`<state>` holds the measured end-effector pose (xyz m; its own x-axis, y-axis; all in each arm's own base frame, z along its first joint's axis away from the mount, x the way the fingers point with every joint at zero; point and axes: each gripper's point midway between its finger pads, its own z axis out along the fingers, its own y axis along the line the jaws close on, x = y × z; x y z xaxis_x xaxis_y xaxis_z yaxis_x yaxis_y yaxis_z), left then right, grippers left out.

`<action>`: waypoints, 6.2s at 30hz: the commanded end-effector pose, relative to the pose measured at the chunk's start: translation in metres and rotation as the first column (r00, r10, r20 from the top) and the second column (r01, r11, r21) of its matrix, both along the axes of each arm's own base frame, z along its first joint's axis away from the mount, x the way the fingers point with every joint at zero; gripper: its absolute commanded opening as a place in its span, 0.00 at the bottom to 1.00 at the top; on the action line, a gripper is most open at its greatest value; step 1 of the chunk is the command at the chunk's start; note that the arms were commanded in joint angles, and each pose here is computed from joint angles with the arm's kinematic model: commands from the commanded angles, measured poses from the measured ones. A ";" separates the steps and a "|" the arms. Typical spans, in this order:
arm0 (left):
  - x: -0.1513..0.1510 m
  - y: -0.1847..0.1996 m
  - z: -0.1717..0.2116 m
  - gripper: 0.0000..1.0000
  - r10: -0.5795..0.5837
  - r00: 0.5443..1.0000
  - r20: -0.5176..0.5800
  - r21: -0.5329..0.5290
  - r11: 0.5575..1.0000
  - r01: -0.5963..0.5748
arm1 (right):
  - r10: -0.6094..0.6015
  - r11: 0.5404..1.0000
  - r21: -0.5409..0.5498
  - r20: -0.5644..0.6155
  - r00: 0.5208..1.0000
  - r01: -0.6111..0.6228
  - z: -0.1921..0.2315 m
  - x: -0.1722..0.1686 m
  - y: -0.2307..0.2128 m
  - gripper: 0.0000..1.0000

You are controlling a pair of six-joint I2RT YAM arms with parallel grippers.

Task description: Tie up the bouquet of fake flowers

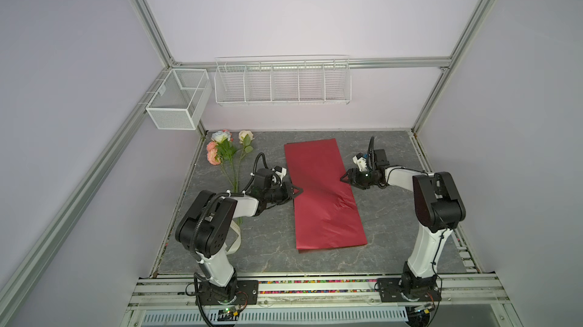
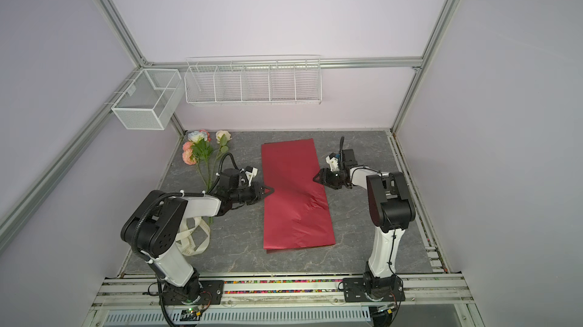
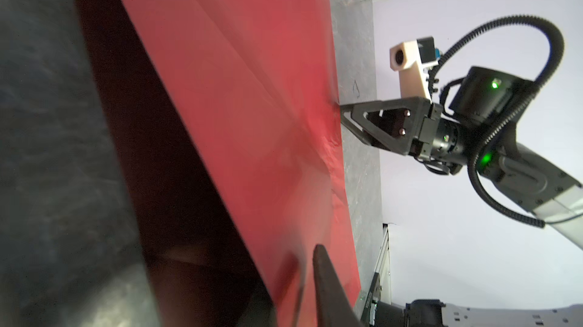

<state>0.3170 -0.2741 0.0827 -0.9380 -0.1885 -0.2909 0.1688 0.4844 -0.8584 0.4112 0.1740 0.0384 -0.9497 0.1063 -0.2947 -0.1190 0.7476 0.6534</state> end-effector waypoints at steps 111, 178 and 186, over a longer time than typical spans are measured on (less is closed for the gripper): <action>-0.012 0.060 0.064 0.46 0.281 0.943 0.180 0.334 0.884 -0.327 | -0.203 0.957 -0.013 0.678 0.706 0.288 0.198 -0.143 0.008 0.07; -0.010 0.066 -0.056 0.34 0.346 0.934 -0.085 0.388 0.875 -0.289 | -0.503 0.788 -0.341 0.124 0.855 0.513 0.075 -0.041 -0.202 0.91; -0.004 0.057 0.006 0.49 0.250 0.965 0.074 0.326 0.909 -0.260 | -0.246 0.936 -0.228 0.123 0.961 0.269 0.083 -0.065 -0.096 0.88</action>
<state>0.3084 -0.2170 0.0589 -0.8762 -0.3533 -0.3277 -0.0569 0.7510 -0.6578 0.3613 0.0470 0.1191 -0.8371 0.3364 -0.4314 0.1433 0.8959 0.4205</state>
